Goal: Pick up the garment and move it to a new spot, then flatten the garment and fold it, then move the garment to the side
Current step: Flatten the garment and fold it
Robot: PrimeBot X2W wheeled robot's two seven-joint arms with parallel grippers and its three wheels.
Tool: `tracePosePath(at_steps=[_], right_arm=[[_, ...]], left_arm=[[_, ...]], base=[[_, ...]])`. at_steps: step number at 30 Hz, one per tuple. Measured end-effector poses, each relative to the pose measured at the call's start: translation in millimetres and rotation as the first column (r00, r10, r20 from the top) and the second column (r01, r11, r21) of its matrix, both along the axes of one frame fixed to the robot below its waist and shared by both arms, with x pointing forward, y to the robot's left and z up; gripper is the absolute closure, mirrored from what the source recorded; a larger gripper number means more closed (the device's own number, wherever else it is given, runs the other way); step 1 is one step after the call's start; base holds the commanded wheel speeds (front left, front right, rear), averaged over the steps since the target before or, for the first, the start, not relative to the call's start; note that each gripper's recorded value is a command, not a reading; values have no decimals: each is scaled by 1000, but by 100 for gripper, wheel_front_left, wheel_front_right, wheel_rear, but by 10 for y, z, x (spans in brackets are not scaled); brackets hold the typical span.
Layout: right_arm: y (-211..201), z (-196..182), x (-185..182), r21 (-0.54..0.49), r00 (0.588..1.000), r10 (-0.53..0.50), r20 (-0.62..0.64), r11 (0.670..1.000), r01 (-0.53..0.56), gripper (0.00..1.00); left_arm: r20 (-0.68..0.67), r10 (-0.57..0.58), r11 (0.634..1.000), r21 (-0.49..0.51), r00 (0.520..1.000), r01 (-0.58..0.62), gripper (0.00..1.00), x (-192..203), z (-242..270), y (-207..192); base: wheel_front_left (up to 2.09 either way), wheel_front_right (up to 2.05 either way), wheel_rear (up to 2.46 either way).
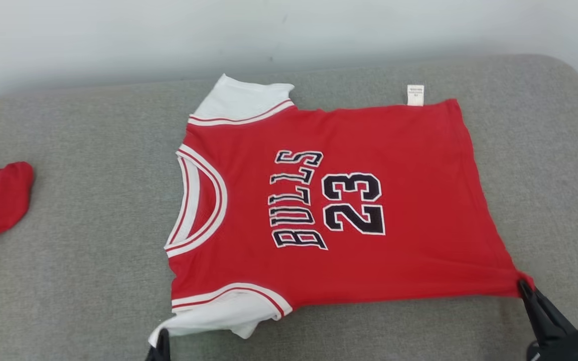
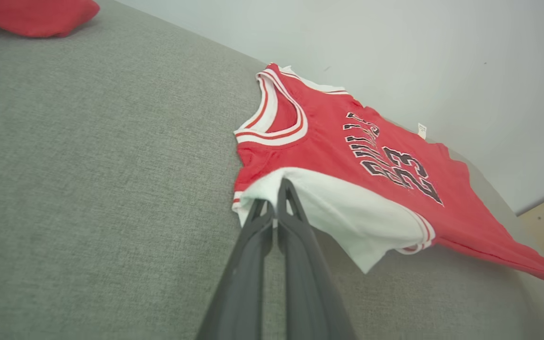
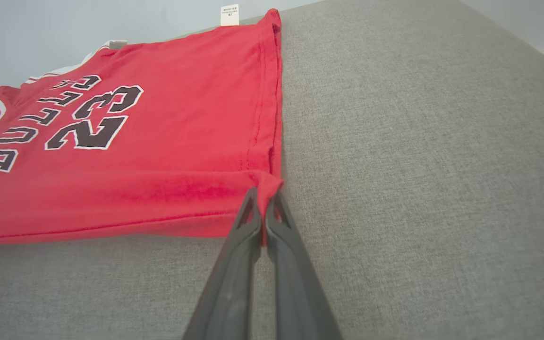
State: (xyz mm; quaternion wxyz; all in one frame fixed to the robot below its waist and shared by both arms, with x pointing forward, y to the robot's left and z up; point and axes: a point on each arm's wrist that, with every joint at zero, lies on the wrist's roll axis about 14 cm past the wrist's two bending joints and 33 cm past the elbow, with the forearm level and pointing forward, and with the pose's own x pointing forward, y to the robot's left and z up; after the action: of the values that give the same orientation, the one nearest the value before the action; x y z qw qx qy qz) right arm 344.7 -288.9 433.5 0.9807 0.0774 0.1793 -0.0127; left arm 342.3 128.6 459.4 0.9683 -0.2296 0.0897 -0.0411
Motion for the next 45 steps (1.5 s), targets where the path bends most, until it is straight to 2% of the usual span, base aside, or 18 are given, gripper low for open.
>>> tracePosePath(at_steps=[5, 11, 18, 25, 32, 41, 42, 43, 44, 45], right_arm=[[-62, -50, -113, 7, 999, -25, -22, 1000, 26, 100], [137, -32, -59, 66, 1000, -11, -3, 998, 11, 100], [196, 150, 173, 79, 999, 4, 50, 997, -8, 100], [120, 226, 458, 106, 998, -23, 60, 994, 16, 100], [68, 210, 789, 101, 998, -35, 58, 994, 29, 100], [84, 56, 1098, 75, 999, -32, 35, 997, 29, 100], [77, 38, 1112, 72, 999, -34, 35, 997, 31, 76], [73, 35, 1129, 61, 999, -31, 40, 998, 28, 27], [64, 35, 1141, 48, 999, -27, 44, 999, 25, 0], [66, 37, 1149, 49, 998, -28, 49, 998, 25, 0]], left_arm=[[-8, -14, 1000, -12, 1000, 14, 100, -91, -28, -32], [67, -129, 991, 39, 989, 126, 100, 110, 134, -208], [145, -262, 959, 147, 954, 241, 100, 499, 394, -336], [152, -362, 918, 232, 920, 322, 100, 896, 449, -448], [134, -392, 894, 287, 910, 343, 100, 1333, 404, -450], [69, -428, 865, 322, 901, 386, 100, 1667, 120, -551], [55, -426, 864, 322, 903, 388, 100, 1680, 72, -552], [55, -421, 864, 328, 906, 381, 75, 1698, 49, -534], [64, -413, 867, 334, 909, 370, 2, 1720, 51, -514], [73, -407, 869, 337, 910, 362, 0, 1735, 61, -502]], base=[[0, 0, 0], [0, 0, 0], [0, 0, 0], [0, 0, 0], [0, 0, 0], [0, 0, 0], [0, 0, 0], [0, 0, 0], [0, 0, 0], [0, 0, 0]])
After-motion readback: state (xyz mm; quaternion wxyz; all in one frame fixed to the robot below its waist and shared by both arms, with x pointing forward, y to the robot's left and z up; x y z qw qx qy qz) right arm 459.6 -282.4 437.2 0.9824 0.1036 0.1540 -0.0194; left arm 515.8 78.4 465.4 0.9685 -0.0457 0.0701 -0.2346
